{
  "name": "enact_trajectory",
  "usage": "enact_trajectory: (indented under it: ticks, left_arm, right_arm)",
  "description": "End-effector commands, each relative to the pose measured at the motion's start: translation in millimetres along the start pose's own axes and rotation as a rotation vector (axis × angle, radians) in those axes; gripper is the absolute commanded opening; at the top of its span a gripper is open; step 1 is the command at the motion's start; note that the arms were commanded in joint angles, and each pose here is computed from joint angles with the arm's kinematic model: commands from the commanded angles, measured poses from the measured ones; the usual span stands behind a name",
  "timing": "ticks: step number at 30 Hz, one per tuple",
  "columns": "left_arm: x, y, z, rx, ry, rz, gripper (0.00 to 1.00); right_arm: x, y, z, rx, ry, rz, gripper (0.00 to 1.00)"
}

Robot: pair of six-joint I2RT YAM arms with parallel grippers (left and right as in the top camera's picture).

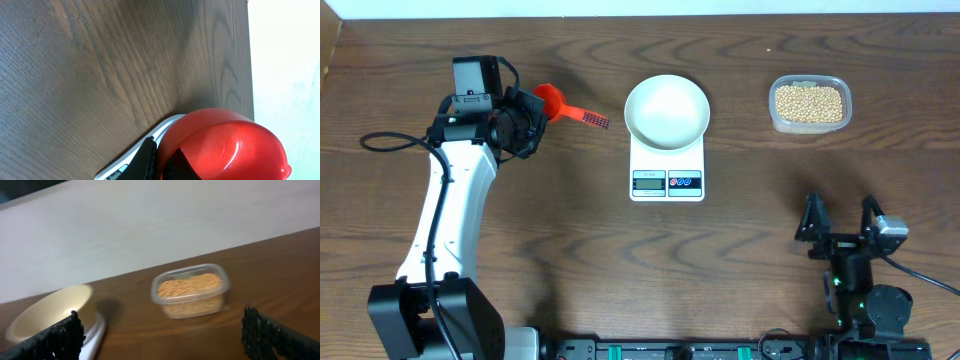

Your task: Scoop item into bowl and weigh 50g on scale

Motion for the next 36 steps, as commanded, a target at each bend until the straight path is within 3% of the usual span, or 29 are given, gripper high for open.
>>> enact_trajectory:
  ticks: [1,8,19,31,36]
  left_arm:
    - [0,5,-3,0.017,-0.005,-0.010,0.07]
    - [-2,5,-6,0.035,-0.002,-0.021,0.07]
    - [7,3,-12,0.042,0.025,-0.005,0.07]
    - [14,2,-17,0.061,0.011,0.027,0.07]
    - [20,2,-18,0.085,0.013,0.090,0.07]
  right_arm:
    - [-2,2,16,-0.137,-0.010,0.040,0.99]
    - [-34,-2,34,-0.174,0.046,0.061,0.99]
    - [-87,-48,66,-0.233,0.109,0.388,0.99]
    - [-132,-123,85,-0.232,0.015,0.844,0.99]
    - [-137,-145,84,-0.216,-0.018,0.918,0.99]
Point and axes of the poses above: each gripper's point midway between its finger pads, its own y axis back along the fingers, its own z axis along the line the jaws close on, x = y × z, the point moved 8 cm from there along y, back along the fingers, and after that the axes turned 8 degrees about -y, right-handed, at the moved point
